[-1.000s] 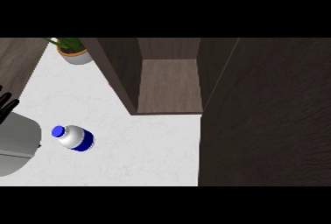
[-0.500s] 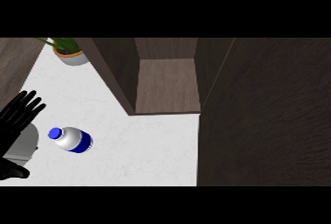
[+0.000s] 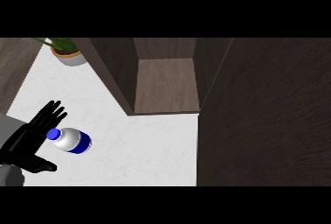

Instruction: Pick up the bottled water, place it into the cabinet and close the cabinet

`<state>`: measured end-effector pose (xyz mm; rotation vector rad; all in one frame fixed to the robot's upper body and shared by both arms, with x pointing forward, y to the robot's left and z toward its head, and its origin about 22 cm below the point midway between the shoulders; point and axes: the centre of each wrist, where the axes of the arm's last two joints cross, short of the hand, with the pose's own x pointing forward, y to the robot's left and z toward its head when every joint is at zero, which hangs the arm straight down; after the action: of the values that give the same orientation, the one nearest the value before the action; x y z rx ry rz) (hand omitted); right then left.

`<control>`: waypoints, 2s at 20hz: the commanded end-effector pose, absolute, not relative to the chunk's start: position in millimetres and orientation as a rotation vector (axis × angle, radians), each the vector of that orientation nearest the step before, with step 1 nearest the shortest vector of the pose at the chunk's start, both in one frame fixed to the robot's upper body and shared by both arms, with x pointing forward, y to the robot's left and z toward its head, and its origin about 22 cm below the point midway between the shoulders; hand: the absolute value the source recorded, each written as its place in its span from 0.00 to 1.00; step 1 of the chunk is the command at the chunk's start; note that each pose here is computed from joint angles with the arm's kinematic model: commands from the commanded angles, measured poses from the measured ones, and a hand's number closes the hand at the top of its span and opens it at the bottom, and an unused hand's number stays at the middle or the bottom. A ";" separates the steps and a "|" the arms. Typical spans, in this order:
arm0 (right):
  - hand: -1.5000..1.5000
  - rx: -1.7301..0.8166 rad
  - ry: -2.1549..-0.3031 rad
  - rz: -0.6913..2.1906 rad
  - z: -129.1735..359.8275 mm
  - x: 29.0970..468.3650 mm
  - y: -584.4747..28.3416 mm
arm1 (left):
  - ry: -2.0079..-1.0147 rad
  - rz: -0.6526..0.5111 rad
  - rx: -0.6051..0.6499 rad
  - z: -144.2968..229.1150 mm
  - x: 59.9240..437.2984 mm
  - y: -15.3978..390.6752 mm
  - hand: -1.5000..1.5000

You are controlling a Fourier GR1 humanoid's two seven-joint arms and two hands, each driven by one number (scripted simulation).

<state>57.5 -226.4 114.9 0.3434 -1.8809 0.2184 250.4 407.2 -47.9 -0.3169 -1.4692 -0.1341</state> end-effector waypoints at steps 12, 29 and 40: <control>0.00 0.355 -1.920 0.268 142.5 31.4 -232.7 | -1.461 -0.155 -0.400 -111.8 249.0 381.6 0.00; 0.00 0.361 -1.921 0.240 142.3 25.2 -225.4 | -1.717 -0.274 -0.167 -147.3 235.4 333.7 1.00; 0.00 0.323 -1.889 0.234 136.9 24.7 -230.1 | -1.778 -0.087 -0.068 -168.5 223.2 241.5 1.00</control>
<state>28.8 -228.0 107.5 0.3352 -1.8612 0.2013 239.0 299.0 -147.7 0.0568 -1.8064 -0.1712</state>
